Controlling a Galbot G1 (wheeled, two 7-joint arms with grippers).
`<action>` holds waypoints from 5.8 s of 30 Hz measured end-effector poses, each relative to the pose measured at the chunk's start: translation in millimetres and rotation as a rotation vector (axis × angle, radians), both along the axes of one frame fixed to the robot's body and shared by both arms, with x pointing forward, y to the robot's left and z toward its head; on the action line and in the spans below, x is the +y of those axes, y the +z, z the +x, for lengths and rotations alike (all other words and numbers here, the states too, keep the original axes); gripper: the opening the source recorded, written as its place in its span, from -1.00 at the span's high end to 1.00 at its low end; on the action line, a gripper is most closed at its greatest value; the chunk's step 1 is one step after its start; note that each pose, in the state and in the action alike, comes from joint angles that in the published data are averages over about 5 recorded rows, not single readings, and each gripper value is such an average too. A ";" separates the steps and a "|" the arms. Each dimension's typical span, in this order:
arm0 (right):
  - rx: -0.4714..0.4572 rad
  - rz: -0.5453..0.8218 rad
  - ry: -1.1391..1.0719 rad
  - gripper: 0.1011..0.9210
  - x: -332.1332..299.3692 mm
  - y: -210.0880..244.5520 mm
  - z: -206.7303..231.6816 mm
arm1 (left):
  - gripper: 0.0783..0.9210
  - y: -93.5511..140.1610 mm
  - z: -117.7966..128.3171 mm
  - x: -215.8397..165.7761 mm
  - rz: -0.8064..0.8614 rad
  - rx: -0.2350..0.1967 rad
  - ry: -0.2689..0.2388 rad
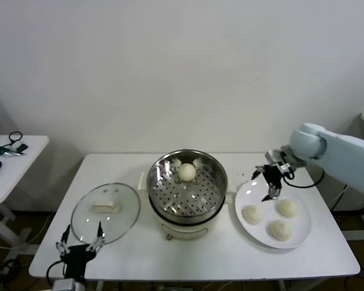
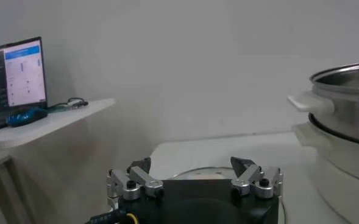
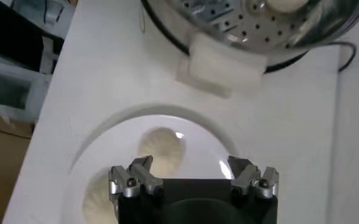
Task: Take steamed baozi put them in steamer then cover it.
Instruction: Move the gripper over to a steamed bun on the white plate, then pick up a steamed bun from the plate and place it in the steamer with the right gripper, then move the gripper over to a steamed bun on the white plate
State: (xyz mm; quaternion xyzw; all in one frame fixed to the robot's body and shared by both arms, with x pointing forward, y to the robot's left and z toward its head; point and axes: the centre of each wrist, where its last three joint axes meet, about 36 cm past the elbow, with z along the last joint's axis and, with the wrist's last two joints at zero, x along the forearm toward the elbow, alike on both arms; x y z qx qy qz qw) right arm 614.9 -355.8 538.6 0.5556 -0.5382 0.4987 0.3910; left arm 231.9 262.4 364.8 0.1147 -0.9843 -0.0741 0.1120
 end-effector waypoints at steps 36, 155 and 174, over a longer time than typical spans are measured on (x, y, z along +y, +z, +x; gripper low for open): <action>0.074 -0.015 -0.091 -0.67 11.3 -97.5 14.3 | -0.77 -9.7 -1.6 -0.8 -0.004 0.024 0.015; 0.010 0.058 0.171 -0.76 252.7 124.4 53.4 | -0.77 7.9 -4.8 -24.2 0.009 0.010 0.011; -0.001 -0.022 0.060 -0.76 60.5 88.1 11.9 | -0.77 9.3 -11.0 -18.2 0.018 0.009 0.016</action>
